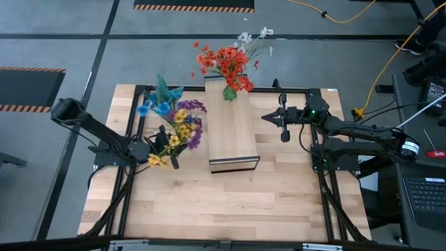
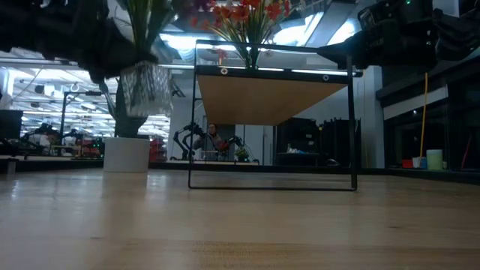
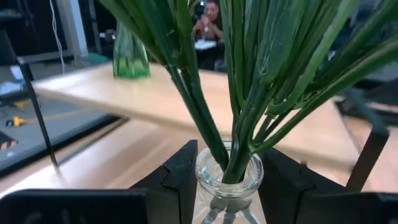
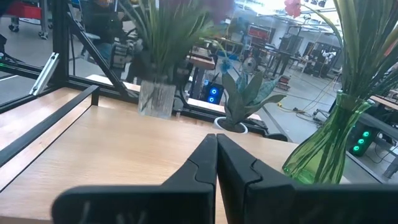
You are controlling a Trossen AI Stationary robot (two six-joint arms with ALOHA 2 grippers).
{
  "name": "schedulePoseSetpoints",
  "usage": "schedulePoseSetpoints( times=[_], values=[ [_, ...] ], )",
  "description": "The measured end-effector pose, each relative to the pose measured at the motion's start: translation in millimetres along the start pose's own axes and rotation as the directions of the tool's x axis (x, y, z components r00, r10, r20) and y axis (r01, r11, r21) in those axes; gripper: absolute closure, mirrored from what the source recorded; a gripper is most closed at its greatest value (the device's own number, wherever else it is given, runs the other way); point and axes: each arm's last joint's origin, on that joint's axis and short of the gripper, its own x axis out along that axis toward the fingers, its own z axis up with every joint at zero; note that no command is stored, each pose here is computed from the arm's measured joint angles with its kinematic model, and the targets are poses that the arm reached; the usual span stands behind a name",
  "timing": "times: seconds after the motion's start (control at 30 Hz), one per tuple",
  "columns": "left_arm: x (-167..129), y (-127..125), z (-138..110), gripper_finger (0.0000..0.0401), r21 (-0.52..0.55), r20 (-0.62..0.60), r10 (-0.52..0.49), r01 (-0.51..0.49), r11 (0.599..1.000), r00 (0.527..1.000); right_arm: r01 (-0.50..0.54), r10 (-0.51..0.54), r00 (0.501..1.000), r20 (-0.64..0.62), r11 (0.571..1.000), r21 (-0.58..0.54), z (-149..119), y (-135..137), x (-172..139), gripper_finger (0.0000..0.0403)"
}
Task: Pick and place flowers into a vace then onto a shelf
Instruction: Put the transparent vase with flowers on the shelf
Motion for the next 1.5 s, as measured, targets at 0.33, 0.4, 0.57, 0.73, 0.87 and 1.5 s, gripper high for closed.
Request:
schedulePoseSetpoints(
  times=[0.33, 0.4, 0.57, 0.73, 0.87, 1.5],
  values=[
    [2, -14, 60, 0.0279, 0.084, -0.034, 0.021, -0.018, 0.996, 0.999, -0.004, 0.004, 1.000, -0.015, 1.000, 0.010, -2, 0, 0, 0.0391],
    [3, -18, 76, 0.0279, 0.080, -0.038, 0.007, -0.004, 0.997, 0.999, -0.004, 0.004, 1.000, -0.014, 1.000, 0.010, -2, 0, 0, 0.0391],
    [16, -26, 100, 0.0279, 0.046, -0.046, -0.062, 0.064, 0.997, 0.997, -0.003, 0.003, 1.000, -0.011, 1.000, 0.008, -1, 0, 0, 0.0391],
    [42, -36, 103, 0.0279, 0.071, -0.113, -0.153, 0.161, 0.984, 0.982, -0.003, 0.003, 1.000, -0.011, 1.000, 0.014, -1, 0, 0, 0.0391],
    [64, -44, 105, 0.0279, 0.100, -0.168, -0.251, 0.270, 0.958, 0.953, -0.003, 0.004, 1.000, -0.011, 0.999, 0.039, -1, 0, 0, 0.0391],
    [139, -11, 103, 0.0279, 0.134, -0.109, -0.372, 0.384, 0.913, 0.922, -0.003, 0.003, 1.000, -0.001, 0.999, 0.048, 17, 11, -24, 0.0391]
  ],
)
